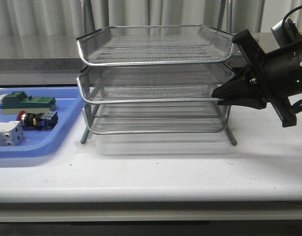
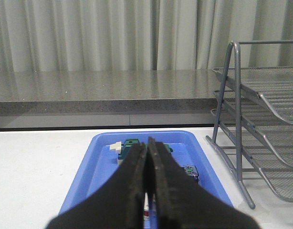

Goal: Place button on rack with both arms
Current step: 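Reach the right gripper to the middle mesh tray's front rim and grip it, then pull the middle mesh tray out toward the robot with the right gripper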

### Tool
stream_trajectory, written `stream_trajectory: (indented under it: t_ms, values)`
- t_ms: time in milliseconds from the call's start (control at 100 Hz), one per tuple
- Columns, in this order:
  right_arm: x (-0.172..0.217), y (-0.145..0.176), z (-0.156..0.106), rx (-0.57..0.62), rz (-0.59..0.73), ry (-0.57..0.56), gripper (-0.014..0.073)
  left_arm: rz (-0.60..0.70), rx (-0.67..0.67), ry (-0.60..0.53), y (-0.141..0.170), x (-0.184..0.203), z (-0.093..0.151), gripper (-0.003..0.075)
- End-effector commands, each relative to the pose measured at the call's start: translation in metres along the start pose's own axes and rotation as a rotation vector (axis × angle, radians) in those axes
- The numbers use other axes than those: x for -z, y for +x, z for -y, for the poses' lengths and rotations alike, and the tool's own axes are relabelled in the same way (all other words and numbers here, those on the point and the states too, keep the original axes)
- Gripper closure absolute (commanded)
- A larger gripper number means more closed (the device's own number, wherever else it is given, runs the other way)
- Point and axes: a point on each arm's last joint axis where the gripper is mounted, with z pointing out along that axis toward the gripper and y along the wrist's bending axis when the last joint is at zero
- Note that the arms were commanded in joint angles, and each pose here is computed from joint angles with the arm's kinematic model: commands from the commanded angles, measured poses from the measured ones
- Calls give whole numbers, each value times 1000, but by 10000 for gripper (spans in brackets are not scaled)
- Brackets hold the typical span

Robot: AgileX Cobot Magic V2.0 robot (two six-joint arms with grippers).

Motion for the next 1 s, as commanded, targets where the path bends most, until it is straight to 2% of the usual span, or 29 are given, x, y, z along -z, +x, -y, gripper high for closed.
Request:
stream_trajectory:
  t_ms: [0, 420, 770, 990]
  values:
    - [8, -11, -19, 11, 59, -86, 582, 76, 13, 1, 3, 2, 0, 741]
    - [8, 0, -17, 63, -23, -100, 592, 76, 13, 1, 3, 2, 0, 741]
    - [13, 37, 3, 12, -126, -101, 592, 76, 13, 1, 3, 2, 0, 741]
    - [23, 63, 16, -3, -159, -61, 592, 76, 13, 1, 3, 2, 0, 741]
